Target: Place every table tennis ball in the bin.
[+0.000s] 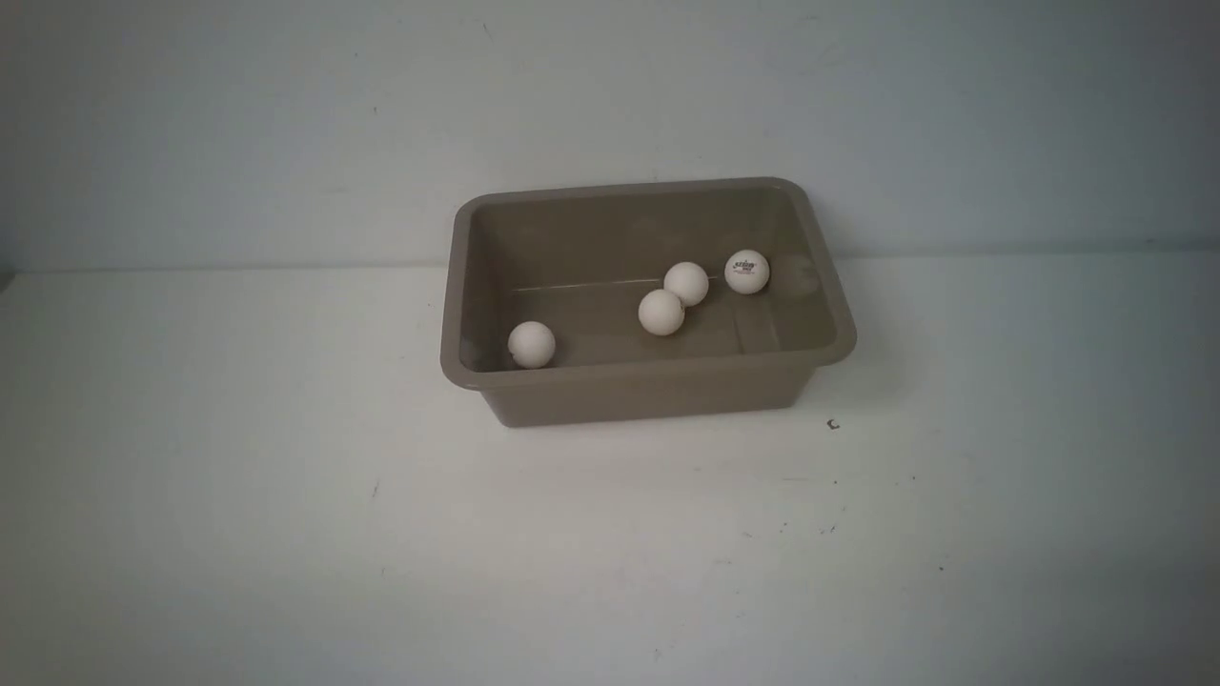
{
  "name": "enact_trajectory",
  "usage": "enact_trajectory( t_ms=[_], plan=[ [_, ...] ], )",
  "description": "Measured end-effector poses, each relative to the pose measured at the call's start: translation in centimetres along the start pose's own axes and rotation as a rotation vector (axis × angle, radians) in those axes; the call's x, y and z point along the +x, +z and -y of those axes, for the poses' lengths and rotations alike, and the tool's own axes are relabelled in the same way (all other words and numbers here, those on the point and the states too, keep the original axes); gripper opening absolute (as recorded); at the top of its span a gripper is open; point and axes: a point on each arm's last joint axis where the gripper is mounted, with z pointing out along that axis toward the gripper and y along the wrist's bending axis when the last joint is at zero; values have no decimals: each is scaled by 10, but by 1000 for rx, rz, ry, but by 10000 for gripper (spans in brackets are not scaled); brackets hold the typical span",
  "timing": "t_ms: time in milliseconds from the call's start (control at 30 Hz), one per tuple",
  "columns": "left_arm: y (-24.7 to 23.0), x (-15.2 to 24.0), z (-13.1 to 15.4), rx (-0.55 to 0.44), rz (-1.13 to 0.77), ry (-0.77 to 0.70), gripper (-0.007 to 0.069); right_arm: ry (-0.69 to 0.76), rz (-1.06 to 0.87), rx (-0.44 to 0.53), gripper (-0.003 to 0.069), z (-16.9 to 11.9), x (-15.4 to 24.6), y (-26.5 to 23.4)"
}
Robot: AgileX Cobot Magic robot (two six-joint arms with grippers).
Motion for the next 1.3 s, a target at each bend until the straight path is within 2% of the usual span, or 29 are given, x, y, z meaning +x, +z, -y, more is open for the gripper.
enact_trajectory(
  t_ms=[200, 567, 833, 1300],
  plan=[
    [9, 17, 3, 9, -24, -19, 552, -6, 0, 0, -18, 0, 0, 0],
    [11, 15, 1, -8, 19, -30, 552, -12, 0, 0, -18, 0, 0, 0],
    [11, 16, -4, -66, 13, -85, 552, -12, 0, 0, -18, 0, 0, 0],
    [11, 16, -4, -69, 13, -91, 552, -11, 0, 0, -18, 0, 0, 0]
  ],
)
